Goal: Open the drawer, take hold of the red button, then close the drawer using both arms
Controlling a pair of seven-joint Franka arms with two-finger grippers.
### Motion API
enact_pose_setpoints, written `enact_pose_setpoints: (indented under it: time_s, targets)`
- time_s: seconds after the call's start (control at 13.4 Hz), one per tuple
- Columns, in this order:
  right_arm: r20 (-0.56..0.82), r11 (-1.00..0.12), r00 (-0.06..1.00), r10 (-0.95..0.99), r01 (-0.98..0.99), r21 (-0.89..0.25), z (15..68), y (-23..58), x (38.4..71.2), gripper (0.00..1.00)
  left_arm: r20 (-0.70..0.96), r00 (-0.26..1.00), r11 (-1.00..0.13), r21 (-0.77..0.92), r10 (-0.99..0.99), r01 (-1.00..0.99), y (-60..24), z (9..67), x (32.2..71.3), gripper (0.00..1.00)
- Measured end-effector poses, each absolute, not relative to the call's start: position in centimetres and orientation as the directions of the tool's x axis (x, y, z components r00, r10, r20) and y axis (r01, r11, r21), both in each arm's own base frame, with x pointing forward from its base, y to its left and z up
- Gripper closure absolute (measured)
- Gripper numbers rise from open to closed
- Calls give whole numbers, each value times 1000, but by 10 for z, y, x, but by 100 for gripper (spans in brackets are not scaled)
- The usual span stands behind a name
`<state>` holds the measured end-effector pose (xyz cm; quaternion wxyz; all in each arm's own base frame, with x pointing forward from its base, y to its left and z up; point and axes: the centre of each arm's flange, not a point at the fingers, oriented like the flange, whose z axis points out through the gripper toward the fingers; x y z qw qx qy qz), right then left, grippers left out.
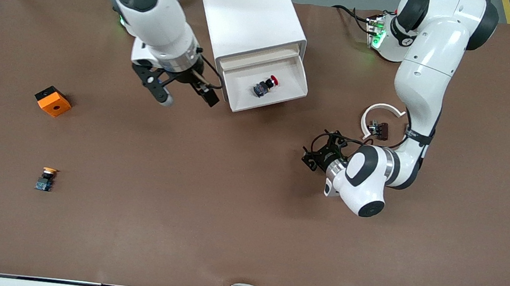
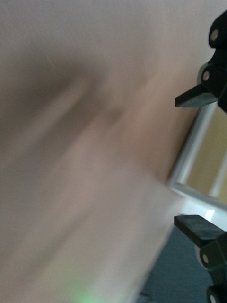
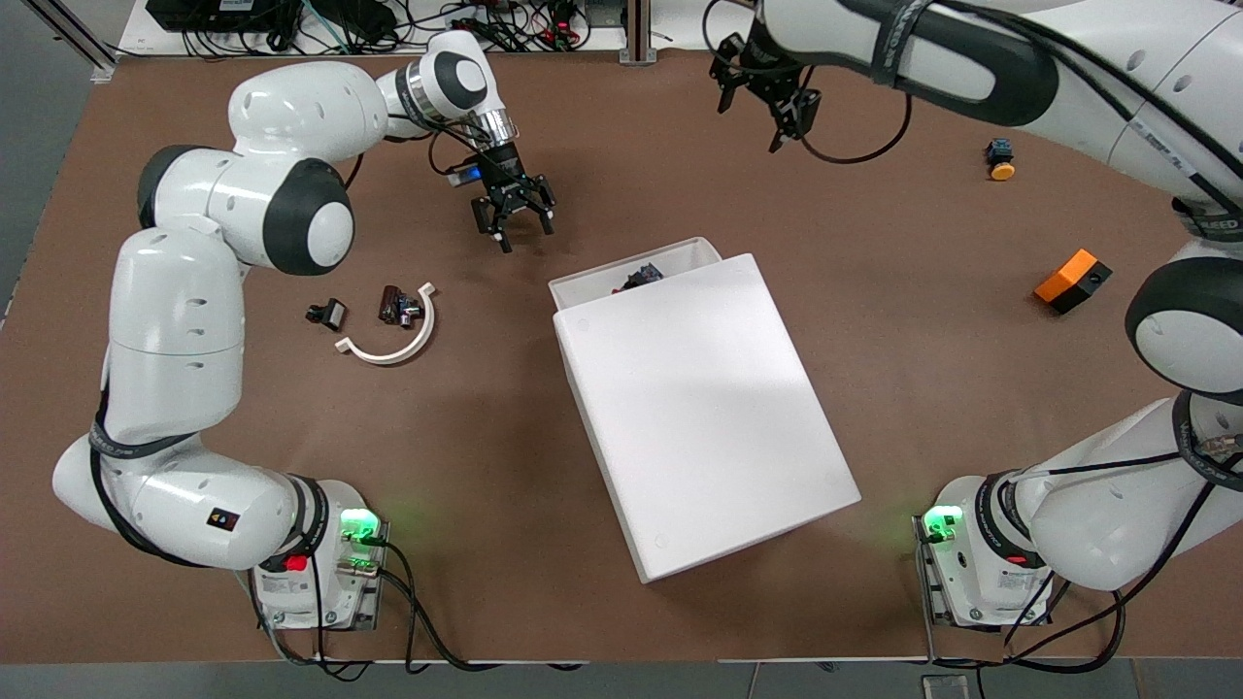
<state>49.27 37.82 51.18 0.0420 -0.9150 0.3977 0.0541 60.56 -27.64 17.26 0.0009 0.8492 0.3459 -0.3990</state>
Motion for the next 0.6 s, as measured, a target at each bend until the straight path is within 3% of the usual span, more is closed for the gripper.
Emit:
enact_pose_setpoints:
  time_s: [0.6]
  targets:
    - [-125, -760, 751, -648, -647, 51, 409, 486, 435, 0, -440, 738, -810, 40, 512, 585, -239, 228, 683, 0]
